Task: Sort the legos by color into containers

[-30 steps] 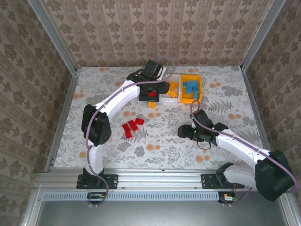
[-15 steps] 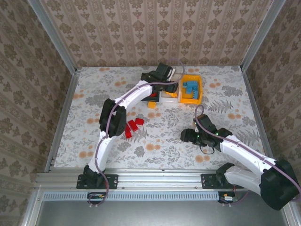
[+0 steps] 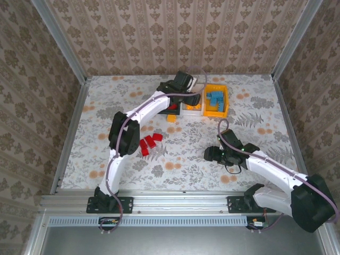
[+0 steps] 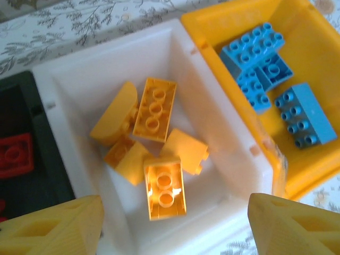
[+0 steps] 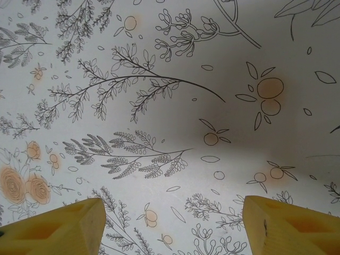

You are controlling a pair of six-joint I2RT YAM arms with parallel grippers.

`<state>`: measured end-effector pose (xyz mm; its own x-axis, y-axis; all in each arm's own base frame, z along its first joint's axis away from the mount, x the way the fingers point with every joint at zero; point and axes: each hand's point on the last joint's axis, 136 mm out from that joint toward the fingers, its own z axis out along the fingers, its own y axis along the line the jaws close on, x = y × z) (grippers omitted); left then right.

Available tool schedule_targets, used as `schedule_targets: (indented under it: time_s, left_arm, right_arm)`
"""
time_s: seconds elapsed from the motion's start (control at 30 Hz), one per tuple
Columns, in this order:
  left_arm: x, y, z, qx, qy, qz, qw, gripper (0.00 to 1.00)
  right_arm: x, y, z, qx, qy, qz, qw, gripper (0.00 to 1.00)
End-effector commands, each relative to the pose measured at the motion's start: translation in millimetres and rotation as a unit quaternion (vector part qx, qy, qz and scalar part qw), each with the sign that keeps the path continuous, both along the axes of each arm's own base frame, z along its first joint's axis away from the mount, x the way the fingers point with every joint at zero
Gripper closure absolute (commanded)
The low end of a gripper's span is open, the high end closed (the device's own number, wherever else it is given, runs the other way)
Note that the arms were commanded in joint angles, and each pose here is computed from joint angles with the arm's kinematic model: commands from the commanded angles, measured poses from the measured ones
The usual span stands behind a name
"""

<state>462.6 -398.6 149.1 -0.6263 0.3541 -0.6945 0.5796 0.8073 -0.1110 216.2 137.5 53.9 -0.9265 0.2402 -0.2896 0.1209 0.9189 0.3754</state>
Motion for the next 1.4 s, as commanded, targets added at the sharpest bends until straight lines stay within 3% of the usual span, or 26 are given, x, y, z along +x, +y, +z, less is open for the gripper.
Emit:
schedule_targets:
  time_s: [0.0, 0.2, 0.43, 0.6, 0.9, 1.37]
  left_arm:
    - [-10, 20, 57, -0.019, -0.039, 0.000, 0.999, 0.27]
    - [-44, 52, 46, -0.005, -0.008, 0.009, 1.000, 0.26]
    - [-88, 95, -14, 0.049, 0.048, 0.027, 0.997, 0.23]
    - [-101, 106, -51, 0.067, 0.075, 0.041, 0.994, 0.21]
    - [-91, 106, -104, 0.083, 0.110, 0.071, 0.988, 0.20]
    - [-55, 110, -127, 0.079, 0.122, 0.089, 0.985, 0.20]
  right_arm:
    - [12, 11, 11, 0.013, -0.013, 0.002, 1.000, 0.30]
    - [17, 20, 13, 0.012, -0.014, 0.014, 1.000, 0.30]
    - [15, 26, 10, 0.011, -0.010, 0.022, 1.000, 0.29]
    - [15, 33, 9, 0.014, -0.008, 0.028, 0.999, 0.29]
    - [9, 36, 10, 0.003, -0.003, 0.037, 0.999, 0.29]
    - [10, 36, 6, -0.001, 0.005, 0.031, 1.000, 0.29]
